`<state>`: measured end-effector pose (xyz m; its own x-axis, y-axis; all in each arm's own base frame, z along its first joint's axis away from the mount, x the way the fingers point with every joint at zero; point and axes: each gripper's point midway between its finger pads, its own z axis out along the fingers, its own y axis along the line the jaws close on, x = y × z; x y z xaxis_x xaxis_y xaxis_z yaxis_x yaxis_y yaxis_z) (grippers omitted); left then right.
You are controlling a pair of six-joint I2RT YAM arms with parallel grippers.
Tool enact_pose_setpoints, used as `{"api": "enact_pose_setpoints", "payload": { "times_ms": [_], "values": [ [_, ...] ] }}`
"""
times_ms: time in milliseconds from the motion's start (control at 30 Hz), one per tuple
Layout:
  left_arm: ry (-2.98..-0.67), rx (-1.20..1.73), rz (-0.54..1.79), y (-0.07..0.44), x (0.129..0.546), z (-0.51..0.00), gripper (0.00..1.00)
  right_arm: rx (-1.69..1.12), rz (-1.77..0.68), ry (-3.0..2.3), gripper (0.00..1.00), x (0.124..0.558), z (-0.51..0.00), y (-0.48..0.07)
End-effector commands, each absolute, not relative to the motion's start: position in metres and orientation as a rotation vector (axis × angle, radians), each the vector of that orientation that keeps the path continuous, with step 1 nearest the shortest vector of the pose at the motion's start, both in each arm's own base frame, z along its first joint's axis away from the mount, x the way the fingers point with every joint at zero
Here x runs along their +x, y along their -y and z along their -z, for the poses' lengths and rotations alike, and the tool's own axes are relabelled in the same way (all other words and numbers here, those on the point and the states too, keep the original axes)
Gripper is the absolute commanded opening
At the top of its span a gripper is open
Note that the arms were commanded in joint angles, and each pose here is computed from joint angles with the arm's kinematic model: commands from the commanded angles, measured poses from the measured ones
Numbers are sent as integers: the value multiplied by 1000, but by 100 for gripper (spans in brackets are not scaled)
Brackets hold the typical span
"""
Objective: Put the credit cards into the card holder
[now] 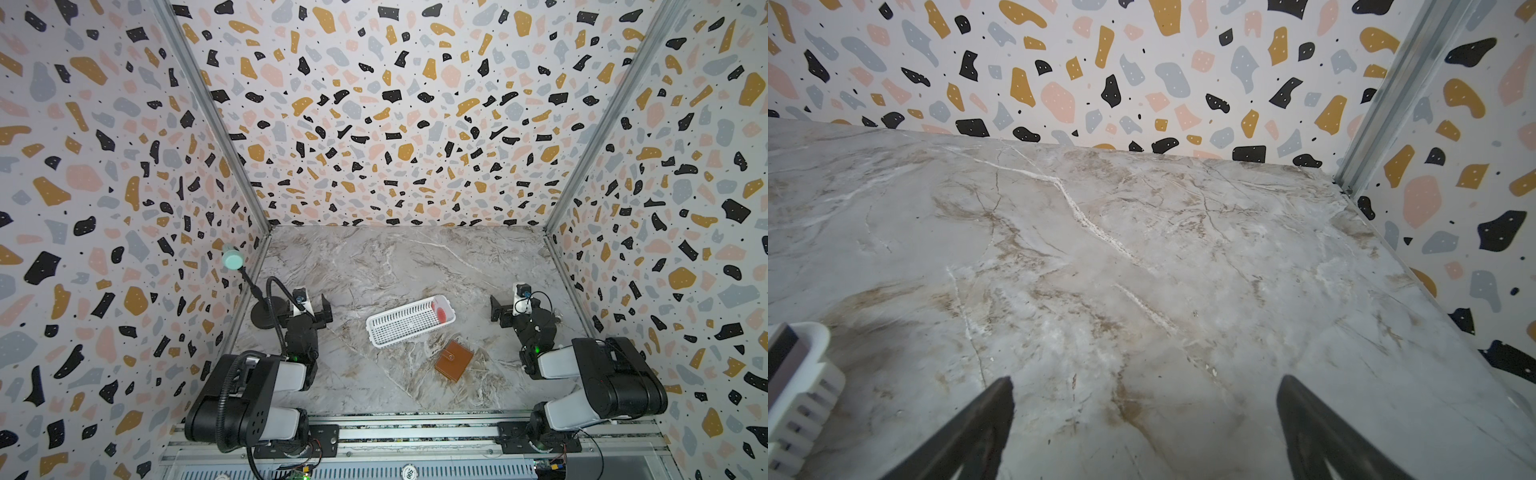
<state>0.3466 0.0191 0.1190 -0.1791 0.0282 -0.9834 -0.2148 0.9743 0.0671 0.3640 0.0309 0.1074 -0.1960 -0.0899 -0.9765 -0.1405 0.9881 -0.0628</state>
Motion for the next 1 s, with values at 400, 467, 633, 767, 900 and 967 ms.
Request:
{"api": "enact_pose_setpoints", "payload": {
  "times_ms": [400, 467, 633, 767, 900, 967],
  "values": [
    [-1674, -159, -210, -21, 352, -144, 100, -154, -28, -1707, 99, 367, -128, -28],
    [-1709, -159, -221, -21, 357, -151, 100, -153, -24, -1700, 99, 365, -134, -28],
    [-1727, -189, -217, -9, 365, -179, 100, -126, -25, -1721, 99, 365, -160, -29],
    [-1784, -162, -112, 31, 374, -199, 100, -68, -164, -1763, 99, 361, -182, -45],
    [-1859, -122, 76, 82, 368, -210, 100, -58, -320, -1873, 99, 348, -185, -76],
    [-1911, -88, 160, 110, 357, -210, 100, -37, -366, -1928, 99, 337, -184, -92]
  ]
}}
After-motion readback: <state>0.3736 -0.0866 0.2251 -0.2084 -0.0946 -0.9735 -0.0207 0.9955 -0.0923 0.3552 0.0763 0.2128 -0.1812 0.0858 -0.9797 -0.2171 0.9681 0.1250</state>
